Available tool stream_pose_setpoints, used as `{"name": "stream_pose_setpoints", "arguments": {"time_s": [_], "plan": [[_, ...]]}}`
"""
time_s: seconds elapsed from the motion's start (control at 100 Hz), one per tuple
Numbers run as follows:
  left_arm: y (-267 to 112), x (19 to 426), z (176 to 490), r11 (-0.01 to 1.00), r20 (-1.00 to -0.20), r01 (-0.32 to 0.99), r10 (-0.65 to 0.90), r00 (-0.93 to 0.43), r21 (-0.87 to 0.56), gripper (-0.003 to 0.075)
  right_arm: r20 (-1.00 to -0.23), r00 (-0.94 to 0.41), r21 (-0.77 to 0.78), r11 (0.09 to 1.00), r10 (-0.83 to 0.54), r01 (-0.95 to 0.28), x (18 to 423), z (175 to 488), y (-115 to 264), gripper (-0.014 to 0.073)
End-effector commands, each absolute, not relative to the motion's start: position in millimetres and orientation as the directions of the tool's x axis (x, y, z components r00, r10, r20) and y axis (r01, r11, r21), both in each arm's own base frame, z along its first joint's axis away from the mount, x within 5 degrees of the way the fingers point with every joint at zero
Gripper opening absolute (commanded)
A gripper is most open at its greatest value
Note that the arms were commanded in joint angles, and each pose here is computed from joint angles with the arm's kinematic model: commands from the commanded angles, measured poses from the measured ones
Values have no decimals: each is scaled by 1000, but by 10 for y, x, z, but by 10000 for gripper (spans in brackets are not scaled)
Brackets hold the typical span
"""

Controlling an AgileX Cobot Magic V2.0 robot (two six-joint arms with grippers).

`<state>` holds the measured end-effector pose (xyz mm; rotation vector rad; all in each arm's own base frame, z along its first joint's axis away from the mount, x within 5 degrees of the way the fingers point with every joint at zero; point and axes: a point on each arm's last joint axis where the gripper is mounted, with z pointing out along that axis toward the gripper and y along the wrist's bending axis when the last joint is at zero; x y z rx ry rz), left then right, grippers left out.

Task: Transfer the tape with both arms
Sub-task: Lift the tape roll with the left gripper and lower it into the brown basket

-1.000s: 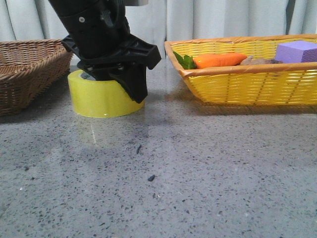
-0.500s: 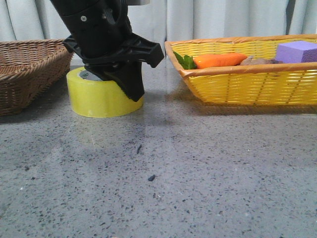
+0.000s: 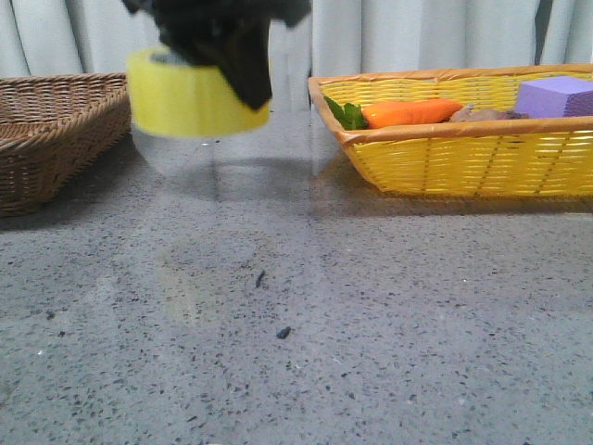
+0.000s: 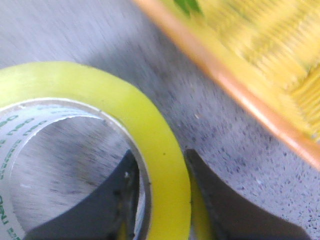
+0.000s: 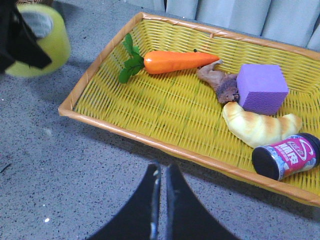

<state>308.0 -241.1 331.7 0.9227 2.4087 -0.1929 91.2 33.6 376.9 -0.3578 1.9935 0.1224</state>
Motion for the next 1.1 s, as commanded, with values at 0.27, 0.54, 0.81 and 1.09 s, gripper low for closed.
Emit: {"name": "stream_pose_setpoints", "arguments": {"time_s": [0.27, 0.54, 0.81, 1.09], "plan": [[-1770, 3175, 4287, 845, -670, 501, 482, -565, 186, -3, -928, -320, -91, 949, -191, -301, 925, 3888, 326, -66], [-1085, 3321, 4363, 932, -655, 334, 343, -673, 144, -3, -924, -328, -96, 949, -197, -301, 931, 3856, 330, -66], [-702, 3440, 4177, 955, -614, 288, 270, -742, 72, -3, -919, -337, -102, 947, -206, -303, 939, 3811, 338, -66], [-683, 3507, 3733, 953, -562, 303, 266, -783, 28, -3, -919, -336, -101, 947, -206, -304, 939, 3812, 339, -66]]}}
